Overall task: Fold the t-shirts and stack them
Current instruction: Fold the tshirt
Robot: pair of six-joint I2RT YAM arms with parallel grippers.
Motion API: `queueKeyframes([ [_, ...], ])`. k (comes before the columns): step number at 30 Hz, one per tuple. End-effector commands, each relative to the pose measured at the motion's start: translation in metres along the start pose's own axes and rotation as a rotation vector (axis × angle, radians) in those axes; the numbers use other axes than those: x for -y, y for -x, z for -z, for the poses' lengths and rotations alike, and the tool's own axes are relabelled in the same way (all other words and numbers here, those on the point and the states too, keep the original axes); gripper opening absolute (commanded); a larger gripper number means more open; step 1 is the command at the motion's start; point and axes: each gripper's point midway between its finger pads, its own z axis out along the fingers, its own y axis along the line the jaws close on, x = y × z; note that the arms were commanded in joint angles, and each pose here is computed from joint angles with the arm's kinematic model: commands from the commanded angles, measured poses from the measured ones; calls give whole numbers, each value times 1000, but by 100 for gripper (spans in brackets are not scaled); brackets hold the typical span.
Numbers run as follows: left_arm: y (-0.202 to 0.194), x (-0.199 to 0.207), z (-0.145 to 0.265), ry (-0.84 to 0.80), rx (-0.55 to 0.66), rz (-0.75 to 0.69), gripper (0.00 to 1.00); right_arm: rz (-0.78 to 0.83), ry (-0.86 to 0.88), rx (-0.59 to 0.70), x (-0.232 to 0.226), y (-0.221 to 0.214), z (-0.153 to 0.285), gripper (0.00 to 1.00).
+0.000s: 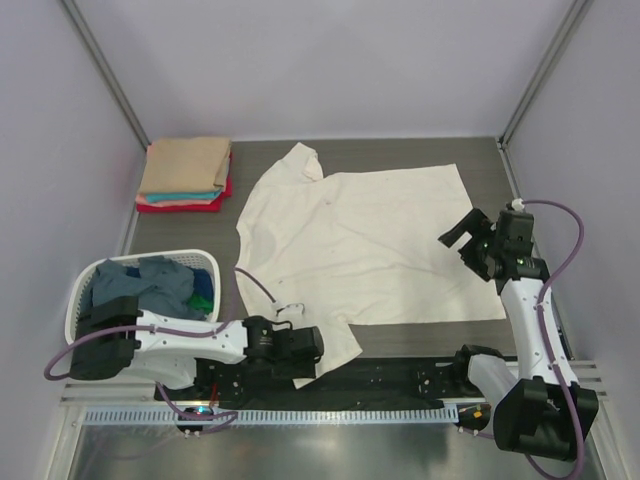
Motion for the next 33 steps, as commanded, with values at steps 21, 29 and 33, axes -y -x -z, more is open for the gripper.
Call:
queueKeyframes([
  [21,109,7,39,-165,184,-28,0,-577,-581,143,171,-47,2,100],
  [29,115,15,36,-213,145,-73,0,-590,-807,363,200,-14,44,100],
  [33,114,22,38,-232,112,-109,0,-630,-868,348,212,-27,41,99],
])
